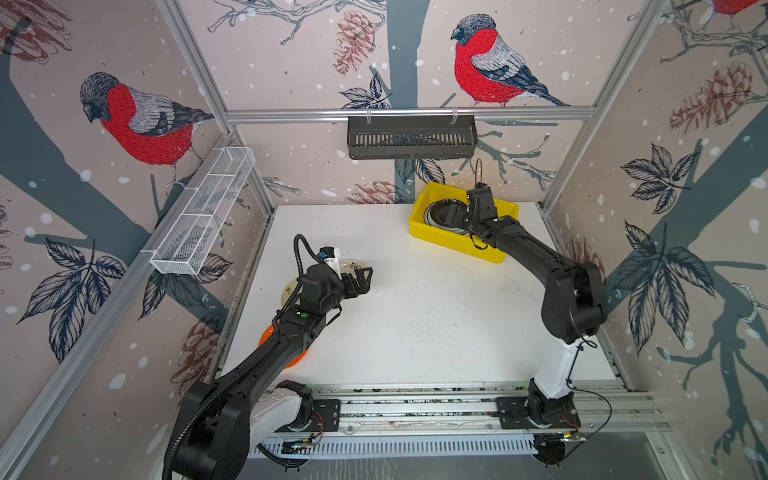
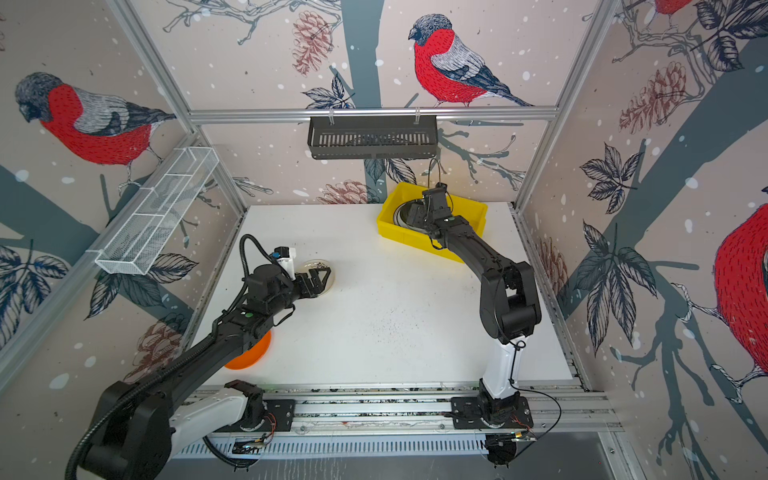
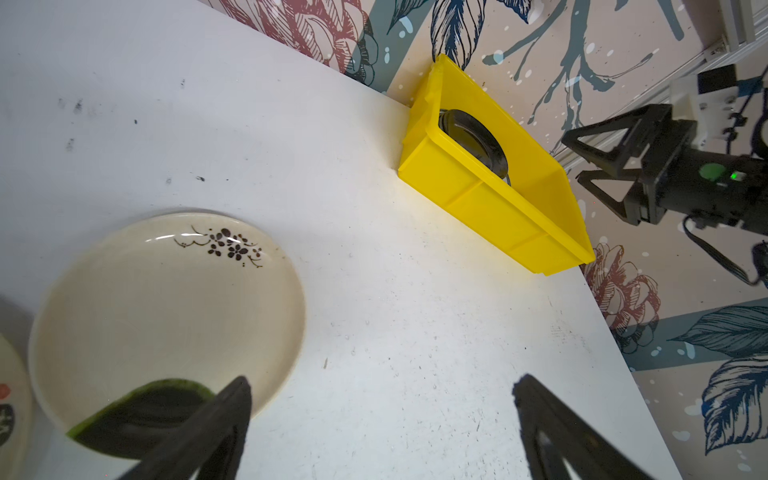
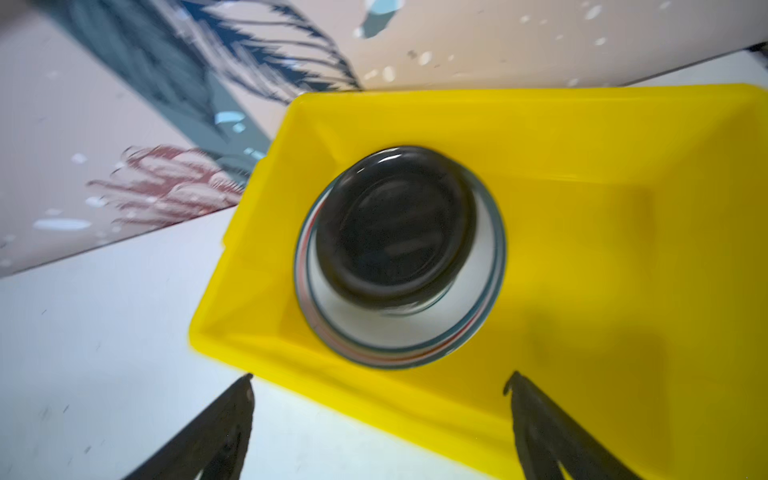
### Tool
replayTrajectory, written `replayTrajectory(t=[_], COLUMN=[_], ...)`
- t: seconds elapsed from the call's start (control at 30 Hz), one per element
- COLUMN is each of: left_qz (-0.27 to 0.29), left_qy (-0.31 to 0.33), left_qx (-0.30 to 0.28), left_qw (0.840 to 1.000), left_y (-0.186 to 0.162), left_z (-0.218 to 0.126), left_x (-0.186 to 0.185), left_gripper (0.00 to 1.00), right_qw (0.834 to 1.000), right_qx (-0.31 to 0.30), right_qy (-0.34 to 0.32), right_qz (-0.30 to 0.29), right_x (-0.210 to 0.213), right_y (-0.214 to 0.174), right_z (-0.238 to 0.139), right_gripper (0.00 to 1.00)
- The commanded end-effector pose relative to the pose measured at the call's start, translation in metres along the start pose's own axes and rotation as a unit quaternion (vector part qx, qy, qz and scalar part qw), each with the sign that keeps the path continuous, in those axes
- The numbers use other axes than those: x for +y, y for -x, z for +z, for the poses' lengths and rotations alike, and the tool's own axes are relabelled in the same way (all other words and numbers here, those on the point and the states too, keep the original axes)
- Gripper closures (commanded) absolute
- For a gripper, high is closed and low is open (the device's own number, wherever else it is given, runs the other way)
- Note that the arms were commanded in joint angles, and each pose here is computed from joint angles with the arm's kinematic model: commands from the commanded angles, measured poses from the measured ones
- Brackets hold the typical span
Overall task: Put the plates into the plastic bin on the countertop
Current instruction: 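Move the right gripper to the cream plum-blossom plate's rim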
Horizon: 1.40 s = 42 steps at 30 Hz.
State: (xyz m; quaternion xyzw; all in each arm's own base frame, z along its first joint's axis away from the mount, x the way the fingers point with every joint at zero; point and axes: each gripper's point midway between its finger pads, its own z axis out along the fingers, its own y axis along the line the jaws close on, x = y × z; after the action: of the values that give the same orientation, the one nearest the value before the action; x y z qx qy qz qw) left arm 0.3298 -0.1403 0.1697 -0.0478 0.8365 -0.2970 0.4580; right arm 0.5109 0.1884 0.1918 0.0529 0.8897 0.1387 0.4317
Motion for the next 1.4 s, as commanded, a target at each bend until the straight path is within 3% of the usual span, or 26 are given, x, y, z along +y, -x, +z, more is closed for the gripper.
replayTrajectory(t=[0.0,0.07,0.17,0.37,0.53,0.73,1.0,1.1,1.37], left_qz=[0.012,0.009,-0.001,-0.024,-0.034,-0.045,-0.043,-0.041,-0.039], left_qy=[0.039,0.050,0.041,0.029,0.053,0.056,0.056,0.056,0.059], left_qx=[-0.009,-0.006,0.008,0.026,0.038,0.028,0.010,0.009,0.006], left_qw=[0.999,0.999,0.999,0.999,0.997,0.997,0.997,0.998,0.997], left_y=[0.004,0.003,-0.001,-0.010,-0.023,-0.027,-0.023,-0.023,-0.023], left_z=[-0.004,-0.005,-0.005,-0.008,-0.012,-0.019,-0.028,-0.030,-0.031], left_x=[0.013,0.020,0.019,0.016,0.029,0.033,0.032,0.032,0.033], left_gripper=[0.02,0.02,0.02,0.02,0.02,0.02,0.02,0.02,0.02], right_qw=[0.995,0.984,0.969,0.935,0.916,0.913,0.921,0.927,0.924], right_qx=[0.001,0.035,0.087,0.165,0.195,0.217,0.245,0.247,0.259], right_qy=[0.099,0.174,0.231,0.314,0.349,0.344,0.299,0.276,0.277], right_qz=[-0.025,-0.021,-0.011,-0.019,-0.012,-0.021,-0.047,-0.055,-0.053], right_x=[0.046,0.073,0.098,0.145,0.167,0.188,0.209,0.207,0.209], right_y=[-0.016,-0.044,-0.084,-0.152,-0.180,-0.212,-0.251,-0.258,-0.270], right_z=[-0.014,-0.018,-0.018,-0.016,-0.013,-0.003,0.017,0.025,0.031], right_gripper=[0.05,0.05,0.08,0.14,0.21,0.23,0.25,0.28,0.31])
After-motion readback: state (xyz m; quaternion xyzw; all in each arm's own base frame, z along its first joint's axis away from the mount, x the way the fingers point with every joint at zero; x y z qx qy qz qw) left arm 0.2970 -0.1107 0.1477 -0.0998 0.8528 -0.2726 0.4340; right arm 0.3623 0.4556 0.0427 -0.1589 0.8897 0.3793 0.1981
